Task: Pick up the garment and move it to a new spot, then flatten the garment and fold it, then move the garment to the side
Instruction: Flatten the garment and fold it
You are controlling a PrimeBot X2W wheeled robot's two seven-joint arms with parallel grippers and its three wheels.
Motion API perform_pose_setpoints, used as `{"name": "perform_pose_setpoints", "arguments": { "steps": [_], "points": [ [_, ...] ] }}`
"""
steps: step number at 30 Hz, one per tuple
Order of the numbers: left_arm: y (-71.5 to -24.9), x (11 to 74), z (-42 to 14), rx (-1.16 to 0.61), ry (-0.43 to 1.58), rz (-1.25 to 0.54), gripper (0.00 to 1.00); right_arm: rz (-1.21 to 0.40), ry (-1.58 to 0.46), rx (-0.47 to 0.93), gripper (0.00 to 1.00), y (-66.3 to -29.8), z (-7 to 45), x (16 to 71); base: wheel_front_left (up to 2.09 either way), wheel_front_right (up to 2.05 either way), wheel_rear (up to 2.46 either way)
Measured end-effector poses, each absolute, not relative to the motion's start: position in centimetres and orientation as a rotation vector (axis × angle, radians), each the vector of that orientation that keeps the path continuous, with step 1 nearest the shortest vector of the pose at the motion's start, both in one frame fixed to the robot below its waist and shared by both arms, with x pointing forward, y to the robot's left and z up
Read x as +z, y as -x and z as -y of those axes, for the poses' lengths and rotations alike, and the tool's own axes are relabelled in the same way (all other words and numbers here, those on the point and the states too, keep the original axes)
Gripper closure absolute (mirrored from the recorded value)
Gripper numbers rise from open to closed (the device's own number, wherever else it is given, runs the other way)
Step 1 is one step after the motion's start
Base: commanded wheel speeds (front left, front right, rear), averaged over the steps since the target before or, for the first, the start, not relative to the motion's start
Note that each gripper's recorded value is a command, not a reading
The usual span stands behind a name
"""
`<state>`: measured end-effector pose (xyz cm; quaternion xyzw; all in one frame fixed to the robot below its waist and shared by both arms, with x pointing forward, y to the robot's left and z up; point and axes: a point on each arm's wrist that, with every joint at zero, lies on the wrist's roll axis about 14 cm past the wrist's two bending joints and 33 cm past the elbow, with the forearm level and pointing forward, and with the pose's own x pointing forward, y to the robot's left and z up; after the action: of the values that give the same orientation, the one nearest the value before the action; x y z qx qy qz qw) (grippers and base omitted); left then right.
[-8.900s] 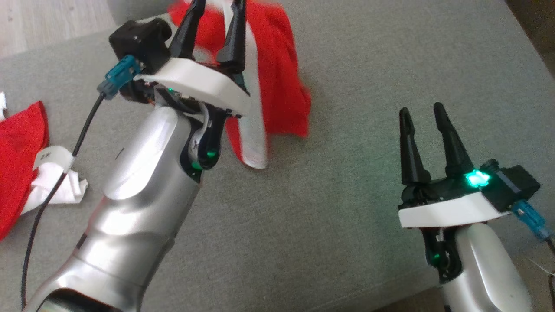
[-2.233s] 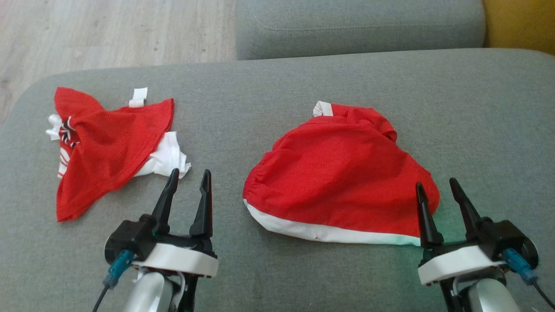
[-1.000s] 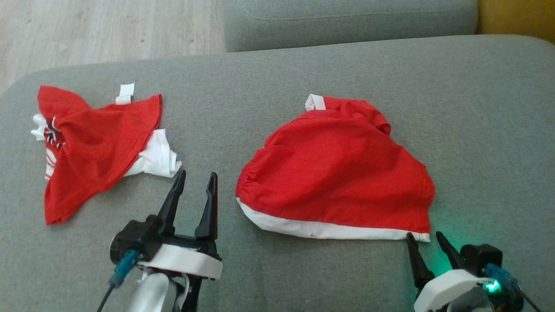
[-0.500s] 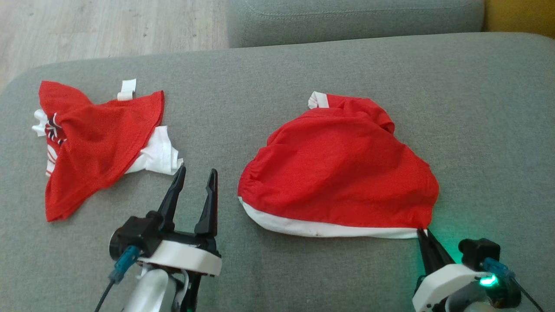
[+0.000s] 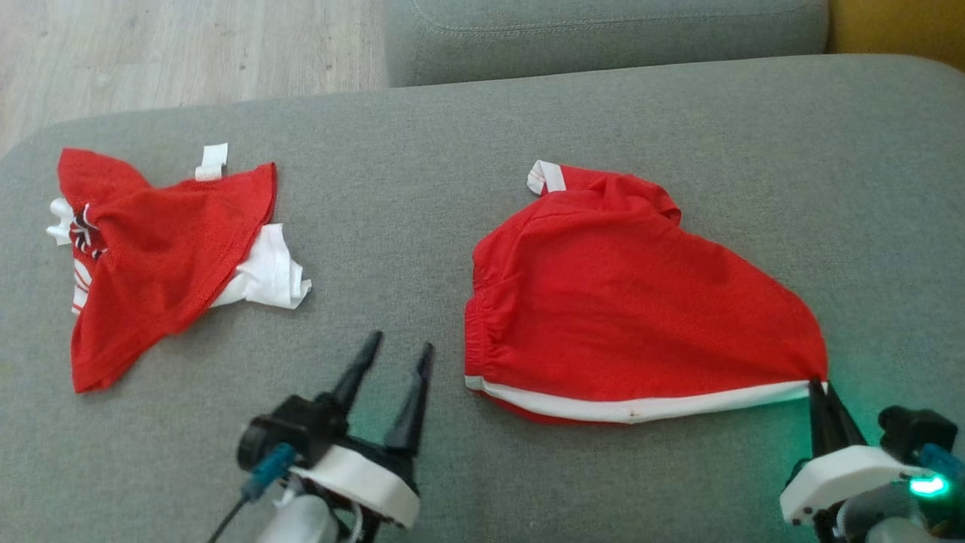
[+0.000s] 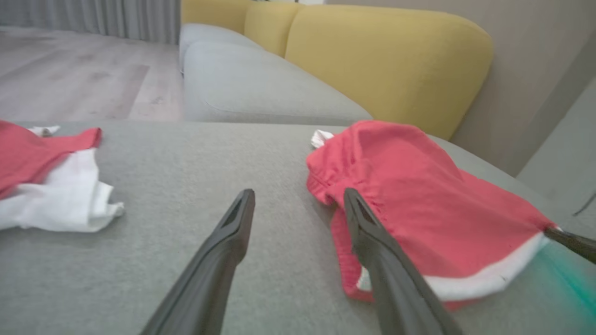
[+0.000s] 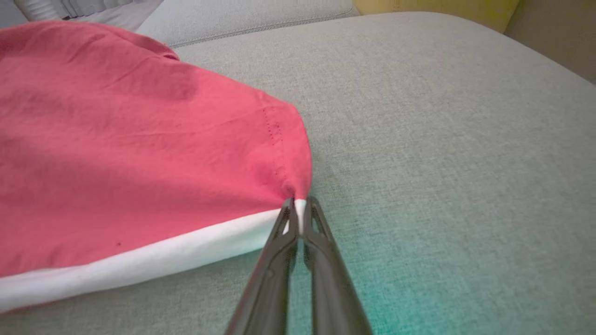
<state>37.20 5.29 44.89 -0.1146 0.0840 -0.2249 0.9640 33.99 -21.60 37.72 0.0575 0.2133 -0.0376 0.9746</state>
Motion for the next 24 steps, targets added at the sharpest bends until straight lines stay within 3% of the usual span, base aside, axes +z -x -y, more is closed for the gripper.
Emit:
{"name": "perform_pose_setpoints", "arguments": {
  "steps": [11,24],
  "points": [
    [-34.3,42.9,-1.1,-0.689,0.195,-0.308,0.00,-0.427,-0.113,-0.086,1.00,-34.5,21.9,37.8,0.00,0.00,0.00],
    [-34.4,40.4,0.5,-0.791,0.136,-0.425,0.00,-0.425,-0.115,-0.085,1.00,-35.4,21.9,37.7,0.00,0.00,0.00]
  ]
}}
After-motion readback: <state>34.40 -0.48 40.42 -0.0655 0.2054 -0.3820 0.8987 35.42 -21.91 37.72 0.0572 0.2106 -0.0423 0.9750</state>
